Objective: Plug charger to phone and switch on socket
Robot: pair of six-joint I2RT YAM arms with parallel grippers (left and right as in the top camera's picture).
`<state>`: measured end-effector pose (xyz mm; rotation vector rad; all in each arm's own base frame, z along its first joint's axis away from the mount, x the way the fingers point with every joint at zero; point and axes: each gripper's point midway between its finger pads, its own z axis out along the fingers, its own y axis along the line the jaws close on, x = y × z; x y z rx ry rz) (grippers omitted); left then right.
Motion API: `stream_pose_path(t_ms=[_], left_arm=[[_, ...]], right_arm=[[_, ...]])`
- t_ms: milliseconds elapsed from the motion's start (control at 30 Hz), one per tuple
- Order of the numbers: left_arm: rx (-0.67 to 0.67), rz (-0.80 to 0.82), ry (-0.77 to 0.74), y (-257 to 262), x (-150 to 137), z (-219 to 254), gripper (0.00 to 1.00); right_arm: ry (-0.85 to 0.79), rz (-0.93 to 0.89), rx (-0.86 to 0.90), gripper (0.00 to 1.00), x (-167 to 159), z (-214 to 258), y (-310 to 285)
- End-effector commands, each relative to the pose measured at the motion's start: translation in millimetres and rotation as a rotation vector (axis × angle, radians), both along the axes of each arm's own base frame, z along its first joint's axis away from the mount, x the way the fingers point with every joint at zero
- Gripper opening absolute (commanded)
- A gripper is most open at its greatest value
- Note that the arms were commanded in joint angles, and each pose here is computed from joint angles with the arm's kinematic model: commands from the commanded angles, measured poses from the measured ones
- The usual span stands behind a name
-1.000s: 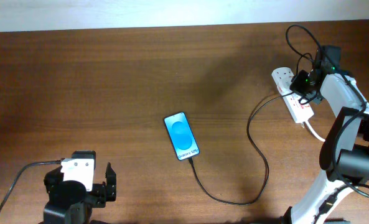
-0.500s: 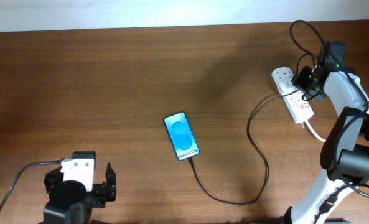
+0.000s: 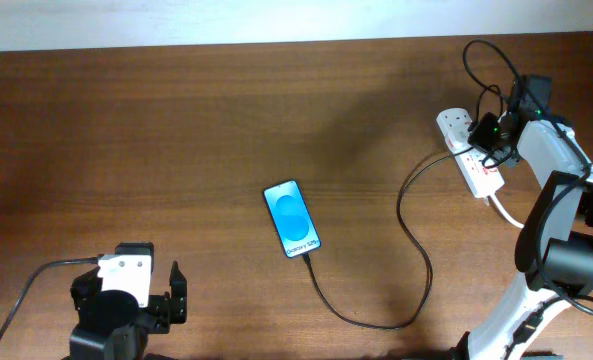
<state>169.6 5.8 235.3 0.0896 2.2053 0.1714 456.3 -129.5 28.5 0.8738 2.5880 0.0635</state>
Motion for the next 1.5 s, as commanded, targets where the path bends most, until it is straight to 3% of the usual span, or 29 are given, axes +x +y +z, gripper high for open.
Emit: stream_pose_path(t_ms=[0,400,600,700,867,1033,1100,1133,1200,1233,1300,1400,1467], left_arm=[[0.014,0.004,-0.025,3,0,8,0.99],[0.013,0.004,-0.025,3,0,9,0.99],[0.013,0.004,-0.025,3,0,9,0.99],[0.014,0.004,-0.025,3,0,8,0.99],[0.014,0.004,-0.025,3,0,8,0.99],[0.025,0.004,0.014,5,-6,1,0.99],[0.033,0.003,0.039,6,-10,-4,0.99],[0.033,0.003,0.039,6,-10,-4,0.99],[0.033,0.004,0.039,6,-10,-4,0.99],[0.033,0.004,0.039,6,-10,-4,0.99],[0.033,0.004,0.039,6,-10,-4,0.99],[0.033,0.004,0.039,6,-10,-4,0.99],[0.033,0.004,0.039,6,-10,-4,0.99]], right_arm=[[0.047,0.057,0.050,0.04,-5,-15,31],[0.093,0.061,0.054,0.04,-17,-26,36],[0.114,0.145,0.059,0.04,-13,-33,82],[0.167,0.086,-0.061,0.04,-25,-22,56],[0.084,-0.093,-0.134,0.04,-61,74,-17],[-0.309,-0.025,-0.204,0.04,-111,246,9],[-0.532,-0.008,-0.235,0.06,-163,321,34],[-0.594,-0.001,-0.244,0.15,-181,339,42],[-0.732,-0.005,-0.288,0.50,-236,375,59],[-0.786,-0.007,-0.306,1.00,-259,386,67],[-0.856,-0.009,-0.328,0.98,-309,391,82],[-0.874,-0.010,-0.335,0.98,-349,381,95],[-0.753,-0.063,-0.349,0.98,-368,352,87]])
